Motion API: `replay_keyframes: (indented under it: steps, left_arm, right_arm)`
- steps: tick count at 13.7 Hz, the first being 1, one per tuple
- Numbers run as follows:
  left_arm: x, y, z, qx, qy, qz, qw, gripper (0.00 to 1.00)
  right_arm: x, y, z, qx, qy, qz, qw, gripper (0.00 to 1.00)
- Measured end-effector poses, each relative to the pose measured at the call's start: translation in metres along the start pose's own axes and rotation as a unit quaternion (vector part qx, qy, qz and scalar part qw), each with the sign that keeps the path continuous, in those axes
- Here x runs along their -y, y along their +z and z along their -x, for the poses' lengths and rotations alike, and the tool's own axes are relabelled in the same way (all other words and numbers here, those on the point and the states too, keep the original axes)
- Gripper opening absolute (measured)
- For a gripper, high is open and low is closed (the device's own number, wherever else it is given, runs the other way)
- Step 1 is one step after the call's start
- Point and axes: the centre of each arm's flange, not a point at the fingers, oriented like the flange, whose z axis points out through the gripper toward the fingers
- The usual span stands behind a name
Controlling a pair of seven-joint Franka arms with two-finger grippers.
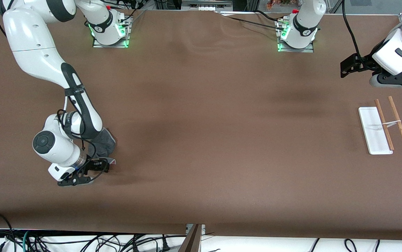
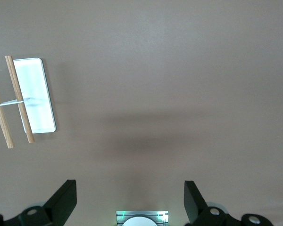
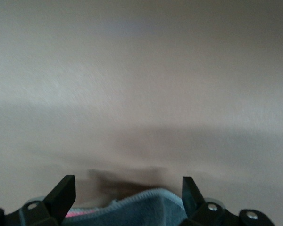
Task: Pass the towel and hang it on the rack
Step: 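Reach the right gripper down over the grey towel, then close the right gripper on the grey towel's corner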
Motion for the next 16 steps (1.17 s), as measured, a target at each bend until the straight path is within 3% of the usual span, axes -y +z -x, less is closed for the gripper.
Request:
replay_keyframes:
  steps: [8, 12, 16]
  left_arm:
    - [0.000, 0.000, 0.000, 0.000, 0.000, 0.000, 1.000, 1.00]
    - [0.000, 0.000, 0.000, 0.000, 0.000, 0.000, 1.000, 1.00]
    - [0.001, 0.000, 0.000, 0.001, -0.001, 0.000, 1.000, 1.00]
  right_arm:
    - [-0.030, -0.019, 0.002, 0.081, 0.019, 0.008, 0.996, 1.00]
    - [-0.031, -0.020, 0.001, 0.083, 0.019, 0.008, 0.996, 0.99]
    - [-0.027, -0.021, -0.009, 0.043, 0.017, 0.009, 0.999, 1.00]
